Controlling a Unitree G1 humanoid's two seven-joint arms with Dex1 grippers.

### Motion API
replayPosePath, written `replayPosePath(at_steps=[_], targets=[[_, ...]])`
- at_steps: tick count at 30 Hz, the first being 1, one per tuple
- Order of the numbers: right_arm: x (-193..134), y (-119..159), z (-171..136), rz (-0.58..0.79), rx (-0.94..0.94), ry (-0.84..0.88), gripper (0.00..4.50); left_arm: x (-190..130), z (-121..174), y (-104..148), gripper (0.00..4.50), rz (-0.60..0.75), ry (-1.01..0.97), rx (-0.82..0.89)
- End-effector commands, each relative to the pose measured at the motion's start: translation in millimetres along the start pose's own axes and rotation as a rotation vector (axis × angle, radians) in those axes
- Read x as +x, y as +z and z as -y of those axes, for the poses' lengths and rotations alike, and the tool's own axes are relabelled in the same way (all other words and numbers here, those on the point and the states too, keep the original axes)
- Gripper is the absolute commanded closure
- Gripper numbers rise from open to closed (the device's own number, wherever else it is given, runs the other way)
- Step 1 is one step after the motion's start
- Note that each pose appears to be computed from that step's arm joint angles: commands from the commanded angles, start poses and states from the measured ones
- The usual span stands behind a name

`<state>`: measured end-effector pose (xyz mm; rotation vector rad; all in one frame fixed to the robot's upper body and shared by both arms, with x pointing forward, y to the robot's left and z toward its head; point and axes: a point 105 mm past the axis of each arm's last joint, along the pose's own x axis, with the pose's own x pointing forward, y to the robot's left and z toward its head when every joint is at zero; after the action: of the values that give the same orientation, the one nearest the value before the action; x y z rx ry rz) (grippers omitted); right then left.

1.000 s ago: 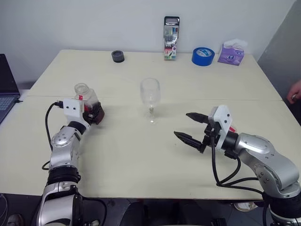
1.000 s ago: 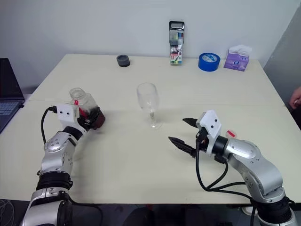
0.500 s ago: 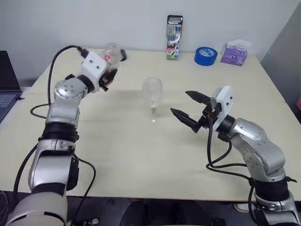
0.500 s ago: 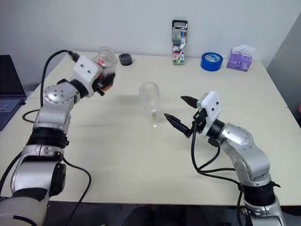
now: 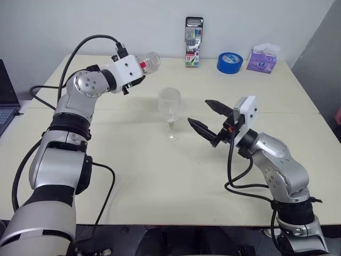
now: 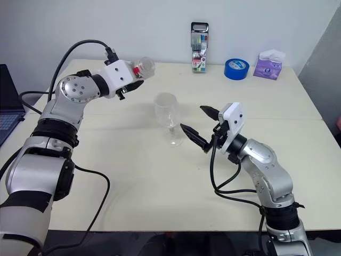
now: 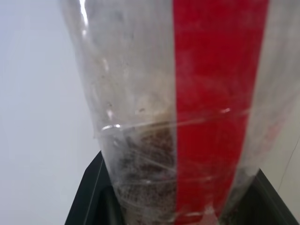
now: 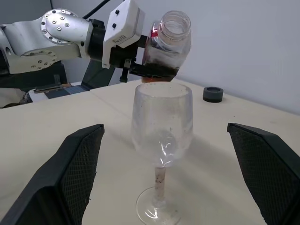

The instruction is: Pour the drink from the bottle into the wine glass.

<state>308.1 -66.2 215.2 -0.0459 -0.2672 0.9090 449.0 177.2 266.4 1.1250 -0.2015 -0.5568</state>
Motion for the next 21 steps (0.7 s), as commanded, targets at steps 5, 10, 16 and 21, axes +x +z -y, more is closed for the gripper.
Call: replayPosePath(at_steps=[5, 10, 16, 21], targets=[[3, 15, -1, 0.058, -0.045, -0.006, 0.00, -2, -18, 27, 2.78, 0.078, -0.011, 0.154], [4, 14, -1, 0.060, -0.044, -0.007, 0.00, 1, -19, 35, 2.78, 0.095, -0.026, 0.194], [4, 14, -2, 0.060, -0.043, -0.011, 0.00, -3, -20, 38, 2.78, 0.105, -0.059, 0.252], [4, 13, -2, 0.058, -0.038, -0.016, 0.00, -5, -17, 40, 2.78, 0.116, -0.086, 0.316]])
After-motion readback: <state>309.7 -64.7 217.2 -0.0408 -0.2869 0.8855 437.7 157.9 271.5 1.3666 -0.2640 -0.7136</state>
